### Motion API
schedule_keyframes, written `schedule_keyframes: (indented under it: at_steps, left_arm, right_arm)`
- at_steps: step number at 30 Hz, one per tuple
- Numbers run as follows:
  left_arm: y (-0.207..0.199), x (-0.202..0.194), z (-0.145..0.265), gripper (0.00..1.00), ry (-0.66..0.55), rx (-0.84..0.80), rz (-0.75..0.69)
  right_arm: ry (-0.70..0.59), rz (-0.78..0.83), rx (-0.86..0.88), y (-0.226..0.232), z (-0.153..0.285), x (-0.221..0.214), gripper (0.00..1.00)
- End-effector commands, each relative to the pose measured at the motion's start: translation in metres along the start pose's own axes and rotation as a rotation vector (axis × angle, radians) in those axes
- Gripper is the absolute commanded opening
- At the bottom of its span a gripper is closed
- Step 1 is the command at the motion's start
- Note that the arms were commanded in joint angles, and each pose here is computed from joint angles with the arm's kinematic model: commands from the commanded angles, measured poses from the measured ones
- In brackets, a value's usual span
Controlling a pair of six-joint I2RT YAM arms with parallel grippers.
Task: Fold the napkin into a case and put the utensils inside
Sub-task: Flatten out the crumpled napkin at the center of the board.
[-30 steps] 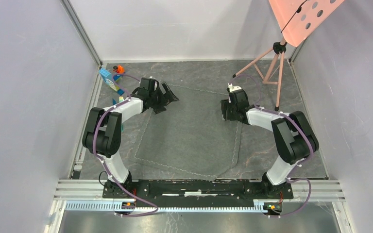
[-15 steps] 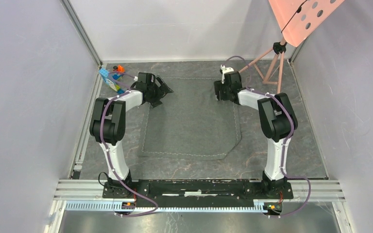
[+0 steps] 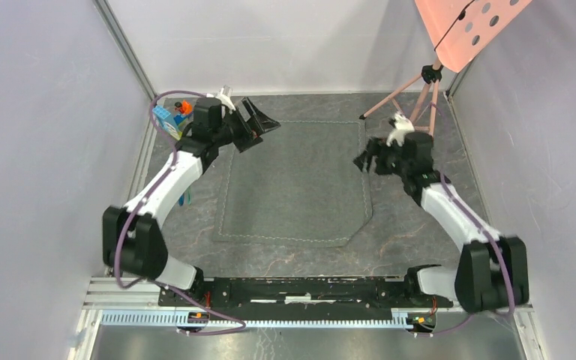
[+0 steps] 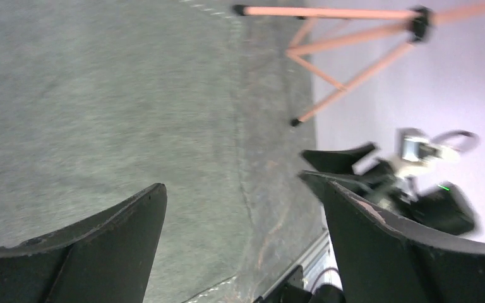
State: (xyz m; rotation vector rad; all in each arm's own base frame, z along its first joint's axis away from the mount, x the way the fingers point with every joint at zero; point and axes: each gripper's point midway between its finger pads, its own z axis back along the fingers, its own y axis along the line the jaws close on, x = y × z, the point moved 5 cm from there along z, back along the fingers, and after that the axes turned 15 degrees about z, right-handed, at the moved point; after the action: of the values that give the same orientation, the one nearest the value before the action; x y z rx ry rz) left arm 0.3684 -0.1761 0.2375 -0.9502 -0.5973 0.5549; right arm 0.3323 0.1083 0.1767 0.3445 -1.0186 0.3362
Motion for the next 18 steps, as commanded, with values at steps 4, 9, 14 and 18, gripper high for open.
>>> schedule_keyframes:
  at_steps: [4,9,14,18]
  left_arm:
    - [-0.07,-0.021,0.047,1.0,0.08,-0.218,-0.287]
    - [-0.07,-0.025,0.048,1.0,0.111,-0.235,-0.344]
    - [-0.061,-0.031,0.065,1.0,0.088,-0.222,-0.397]
    - [-0.064,-0.031,0.077,1.0,0.05,-0.235,-0.427]
  right_arm:
    - [0.012,-0.231,0.025,-0.015,0.049,-0.095,0.82]
    - [0.019,-0.222,-0.081,-0.029,0.059,-0.13,0.82]
    - [0.011,-0.255,0.076,-0.011,0.054,-0.145,0.78]
    - [0.016,-0.3,0.179,0.003,0.053,-0.155,0.75]
